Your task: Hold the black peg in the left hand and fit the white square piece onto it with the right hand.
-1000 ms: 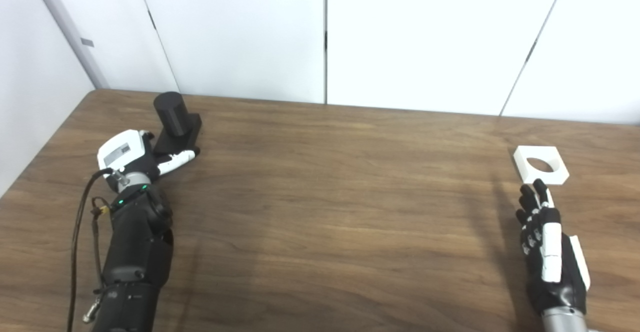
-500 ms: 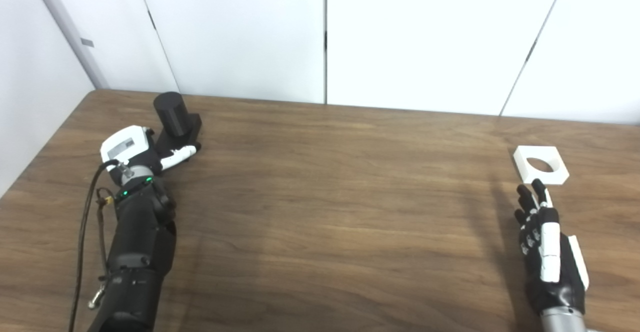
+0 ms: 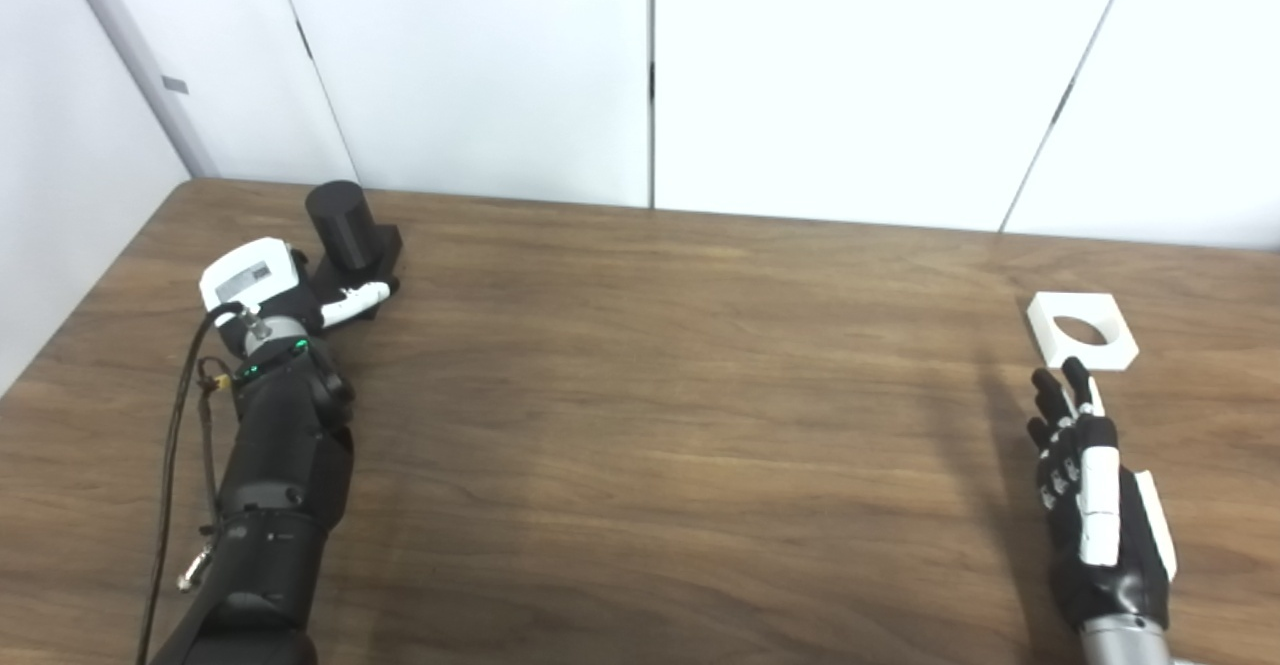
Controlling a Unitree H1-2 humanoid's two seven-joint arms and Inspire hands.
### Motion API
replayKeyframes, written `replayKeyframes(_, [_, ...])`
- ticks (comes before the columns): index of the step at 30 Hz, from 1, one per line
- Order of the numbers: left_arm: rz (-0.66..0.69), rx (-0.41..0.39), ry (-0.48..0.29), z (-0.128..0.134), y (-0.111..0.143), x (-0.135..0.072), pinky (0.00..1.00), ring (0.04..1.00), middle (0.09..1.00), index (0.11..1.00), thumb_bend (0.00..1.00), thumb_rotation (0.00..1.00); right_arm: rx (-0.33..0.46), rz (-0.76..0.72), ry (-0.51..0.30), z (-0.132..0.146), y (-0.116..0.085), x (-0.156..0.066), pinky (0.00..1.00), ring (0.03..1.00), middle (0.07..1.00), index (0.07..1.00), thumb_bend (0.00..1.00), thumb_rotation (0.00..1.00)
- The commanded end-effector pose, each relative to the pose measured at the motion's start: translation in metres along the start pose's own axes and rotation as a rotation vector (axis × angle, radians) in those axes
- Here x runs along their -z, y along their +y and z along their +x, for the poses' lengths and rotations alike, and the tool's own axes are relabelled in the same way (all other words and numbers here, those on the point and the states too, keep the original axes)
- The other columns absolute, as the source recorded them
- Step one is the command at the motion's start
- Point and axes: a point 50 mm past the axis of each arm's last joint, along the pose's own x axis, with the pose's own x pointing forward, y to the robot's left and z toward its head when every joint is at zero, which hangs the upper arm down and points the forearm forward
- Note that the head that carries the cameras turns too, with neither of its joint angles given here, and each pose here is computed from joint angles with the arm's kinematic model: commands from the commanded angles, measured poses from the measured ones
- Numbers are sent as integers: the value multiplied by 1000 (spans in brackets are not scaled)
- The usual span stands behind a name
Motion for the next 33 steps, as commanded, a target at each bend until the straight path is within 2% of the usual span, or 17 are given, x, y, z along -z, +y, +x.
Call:
replayKeyframes(1, [7, -36, -11, 8, 19, -8, 733, 839, 859, 822, 837, 700, 9, -22, 36, -32, -12, 9, 1000, 994, 957, 1000, 588, 1000])
replayKeyframes(8, [45, -31, -20, 7, 18, -9, 680, 805, 834, 794, 831, 684, -4, -22, 24, -32, -12, 9, 1000, 993, 954, 1000, 586, 1000])
replayKeyframes(15, [112, -39, -29, 5, 16, -12, 733, 838, 845, 794, 844, 696, 2, -19, 26, -32, -13, 10, 1000, 982, 946, 1000, 569, 998])
replayKeyframes(17, [153, -55, -36, 4, 15, -14, 716, 826, 833, 782, 848, 695, 1, -20, 26, -32, -12, 10, 1000, 978, 941, 1000, 575, 992])
replayKeyframes(19, [173, -63, -40, 3, 13, -15, 738, 841, 836, 780, 834, 641, -4, -29, 23, -32, -12, 9, 1000, 983, 946, 1000, 578, 999])
replayKeyframes(25, [206, -57, -48, 1, 10, -17, 786, 860, 851, 789, 801, 615, -7, -27, 27, -33, -12, 9, 1000, 983, 946, 1000, 564, 1000])
replayKeyframes(28, [207, -61, -51, 1, 9, -17, 778, 851, 842, 780, 788, 594, -14, -29, 25, -33, -12, 9, 1000, 984, 950, 1000, 565, 1000])
replayKeyframes(33, [184, -77, -61, 1, 7, -16, 755, 834, 823, 724, 745, 499, -21, -17, 29, -33, -12, 9, 1000, 984, 959, 1000, 567, 1000])
